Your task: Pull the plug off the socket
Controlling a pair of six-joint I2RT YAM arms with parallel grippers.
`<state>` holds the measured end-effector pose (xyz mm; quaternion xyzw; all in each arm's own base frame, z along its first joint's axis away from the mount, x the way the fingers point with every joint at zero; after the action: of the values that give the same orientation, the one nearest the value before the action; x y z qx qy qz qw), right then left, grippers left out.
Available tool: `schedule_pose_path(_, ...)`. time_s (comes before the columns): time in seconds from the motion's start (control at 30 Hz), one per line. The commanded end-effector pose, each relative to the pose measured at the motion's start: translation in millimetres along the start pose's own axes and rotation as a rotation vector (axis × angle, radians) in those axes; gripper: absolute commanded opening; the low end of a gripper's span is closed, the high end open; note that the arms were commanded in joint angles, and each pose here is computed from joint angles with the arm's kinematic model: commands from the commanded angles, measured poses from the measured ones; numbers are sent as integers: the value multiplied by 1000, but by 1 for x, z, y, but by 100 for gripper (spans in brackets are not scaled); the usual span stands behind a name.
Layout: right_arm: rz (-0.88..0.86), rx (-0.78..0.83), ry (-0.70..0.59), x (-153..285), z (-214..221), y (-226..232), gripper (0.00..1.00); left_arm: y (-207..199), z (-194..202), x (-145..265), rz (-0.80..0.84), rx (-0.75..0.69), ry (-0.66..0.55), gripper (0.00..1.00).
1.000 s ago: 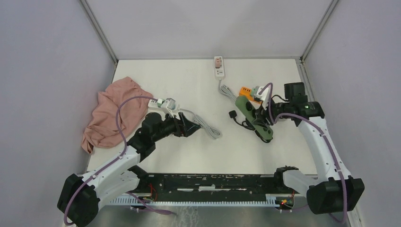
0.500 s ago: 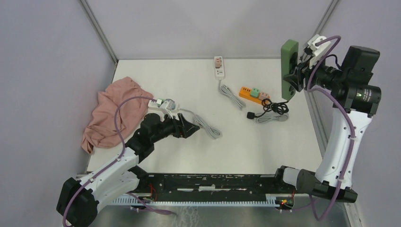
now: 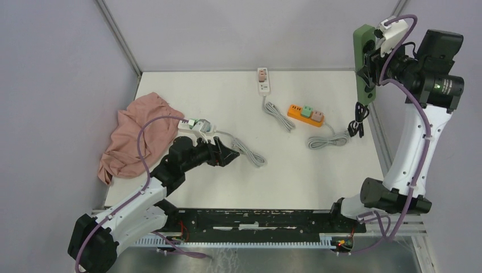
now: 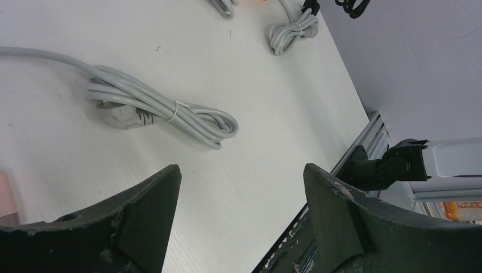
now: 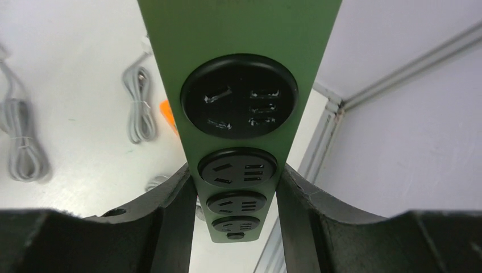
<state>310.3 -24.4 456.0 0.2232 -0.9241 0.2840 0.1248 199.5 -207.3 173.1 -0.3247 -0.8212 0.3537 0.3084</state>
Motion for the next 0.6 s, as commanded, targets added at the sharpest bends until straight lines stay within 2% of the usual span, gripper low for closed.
schedule_pose_path(0.0, 191, 94, 90, -17, 14, -56, 0, -13, -14, 1, 41, -56, -41, 86)
schedule_pose_path(0.23, 122, 27, 182, -86, 67, -77, 0, -12, -13, 1, 37, -52, -43, 86)
schedule_pose_path(0.4, 39, -68, 228, -141, 113, -71, 1, -14, -13, 3, 45, -48, -47, 86)
schedule_pose_path(0.57, -33, -94, 301, -192, 146, -50, 1, -16, -14, 4, 50, -42, -51, 86)
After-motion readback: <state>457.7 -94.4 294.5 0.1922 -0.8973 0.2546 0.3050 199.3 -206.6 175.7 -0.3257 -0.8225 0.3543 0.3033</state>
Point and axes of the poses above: each gripper's point midway between its finger pads, its own x axis back along the fingers, its own y axis along the line the jaws close on, z = x × y, the point moved 3 cm from there along x, back along the fingers, and after that the axes turned 14 degrees about x, right-handed, at the moved point
